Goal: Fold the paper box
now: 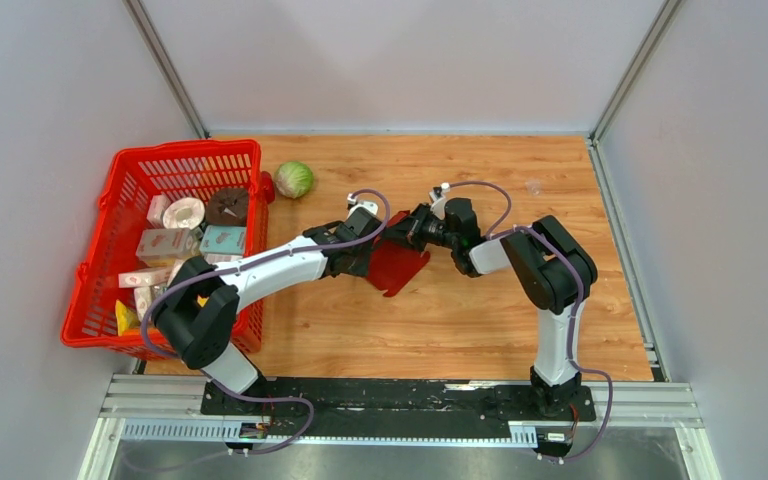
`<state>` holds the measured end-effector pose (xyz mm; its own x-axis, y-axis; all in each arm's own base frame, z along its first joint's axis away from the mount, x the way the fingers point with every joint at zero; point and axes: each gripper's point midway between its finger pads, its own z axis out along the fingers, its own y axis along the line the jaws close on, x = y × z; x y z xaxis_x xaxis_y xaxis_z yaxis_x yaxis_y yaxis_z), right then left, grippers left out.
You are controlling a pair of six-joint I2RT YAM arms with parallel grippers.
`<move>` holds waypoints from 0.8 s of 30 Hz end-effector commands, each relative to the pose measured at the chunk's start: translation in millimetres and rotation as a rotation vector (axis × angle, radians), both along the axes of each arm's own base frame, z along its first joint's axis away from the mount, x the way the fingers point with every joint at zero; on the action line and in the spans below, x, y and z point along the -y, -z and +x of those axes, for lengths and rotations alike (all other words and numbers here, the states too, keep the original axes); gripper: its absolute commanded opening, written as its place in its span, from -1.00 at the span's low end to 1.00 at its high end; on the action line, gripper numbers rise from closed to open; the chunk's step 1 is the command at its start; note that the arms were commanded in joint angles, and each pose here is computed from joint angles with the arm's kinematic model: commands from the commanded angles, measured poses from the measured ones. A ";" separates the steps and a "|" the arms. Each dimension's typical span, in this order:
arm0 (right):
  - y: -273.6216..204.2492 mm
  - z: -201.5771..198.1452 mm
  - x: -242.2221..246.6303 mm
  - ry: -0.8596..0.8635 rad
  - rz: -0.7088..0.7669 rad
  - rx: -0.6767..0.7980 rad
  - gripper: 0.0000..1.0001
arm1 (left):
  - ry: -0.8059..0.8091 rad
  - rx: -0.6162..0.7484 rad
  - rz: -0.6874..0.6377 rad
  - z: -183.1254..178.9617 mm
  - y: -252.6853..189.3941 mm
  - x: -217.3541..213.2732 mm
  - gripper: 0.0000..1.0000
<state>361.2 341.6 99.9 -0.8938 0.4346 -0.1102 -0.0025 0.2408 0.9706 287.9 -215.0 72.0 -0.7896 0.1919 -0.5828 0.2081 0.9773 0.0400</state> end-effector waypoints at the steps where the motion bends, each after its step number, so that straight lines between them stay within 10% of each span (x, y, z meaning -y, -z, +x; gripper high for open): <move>1: 11.0 -16.8 -3.9 -0.043 -0.012 -0.032 -1.00 | -0.033 0.127 -0.125 24.0 -21.1 17.0 -0.21; 24: 29.0 -17.8 -10.7 -0.046 -0.040 -0.059 -1.00 | -0.214 0.222 -0.184 51.0 -20.6 12.0 -0.40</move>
<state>365.0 347.5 95.5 -0.8896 0.4427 -0.1122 -0.0045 0.2372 0.9714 316.3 -217.7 71.4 -0.7064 0.0264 -0.7073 0.0840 0.9954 -0.0468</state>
